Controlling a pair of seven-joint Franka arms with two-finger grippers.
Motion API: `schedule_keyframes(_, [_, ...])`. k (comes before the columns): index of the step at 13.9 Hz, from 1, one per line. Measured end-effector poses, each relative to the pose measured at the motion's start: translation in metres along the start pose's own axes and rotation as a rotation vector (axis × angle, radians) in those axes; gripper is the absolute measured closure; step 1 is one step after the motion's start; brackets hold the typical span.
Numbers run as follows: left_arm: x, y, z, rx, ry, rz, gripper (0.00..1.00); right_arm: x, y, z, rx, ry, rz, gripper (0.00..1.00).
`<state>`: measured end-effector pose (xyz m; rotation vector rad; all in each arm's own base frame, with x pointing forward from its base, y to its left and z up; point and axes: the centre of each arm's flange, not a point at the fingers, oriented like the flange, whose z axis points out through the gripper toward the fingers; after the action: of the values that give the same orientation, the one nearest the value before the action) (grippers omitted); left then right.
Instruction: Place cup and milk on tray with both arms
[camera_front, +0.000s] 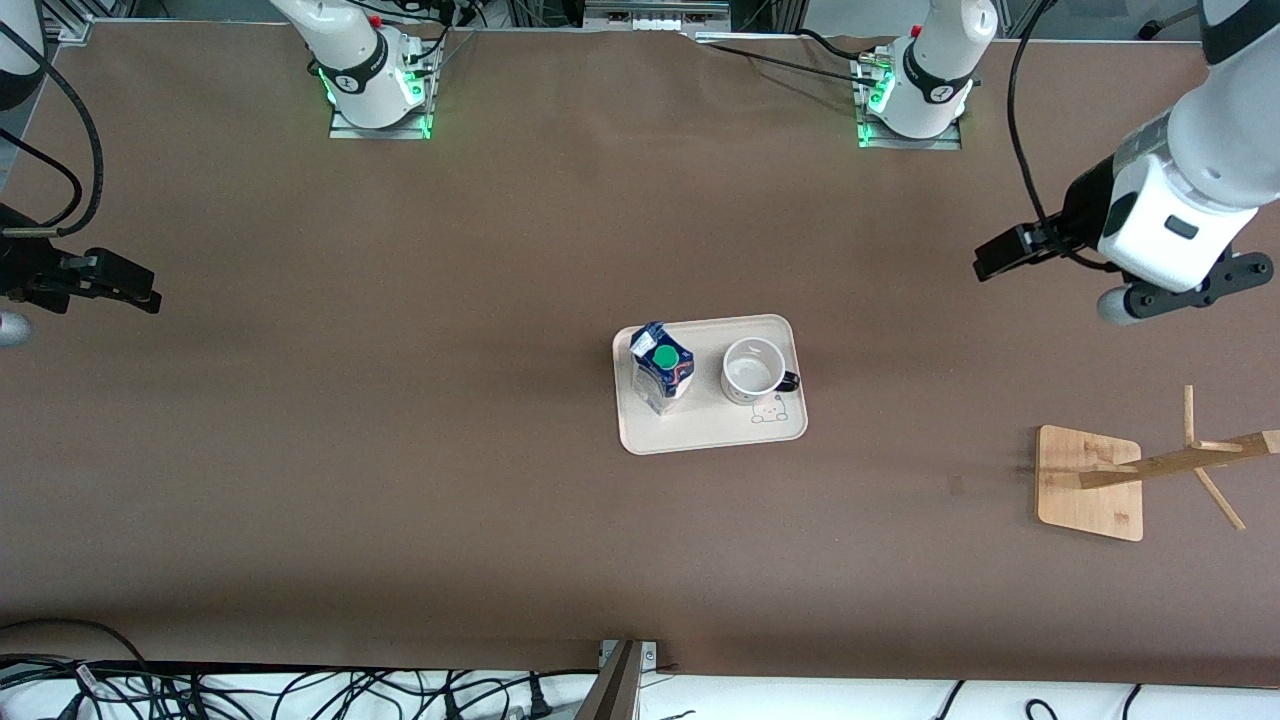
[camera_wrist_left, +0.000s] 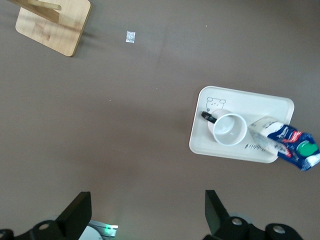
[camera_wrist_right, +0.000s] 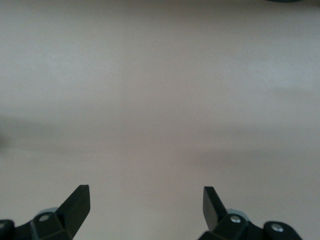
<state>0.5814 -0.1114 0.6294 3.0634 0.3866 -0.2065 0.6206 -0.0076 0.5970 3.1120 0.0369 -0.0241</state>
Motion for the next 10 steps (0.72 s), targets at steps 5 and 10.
schedule_keyframes(5, [0.005, -0.073, 0.003, 0.001, 0.085, 0.212, 0.0, -0.01, -0.02, 0.0, -0.006, -0.012, -0.032, 0.0])
schedule_keyframes(10, [-0.002, -0.088, 0.003, 0.046, 0.121, 0.286, 0.0, -0.024, -0.022, -0.001, -0.032, -0.021, -0.026, 0.0])
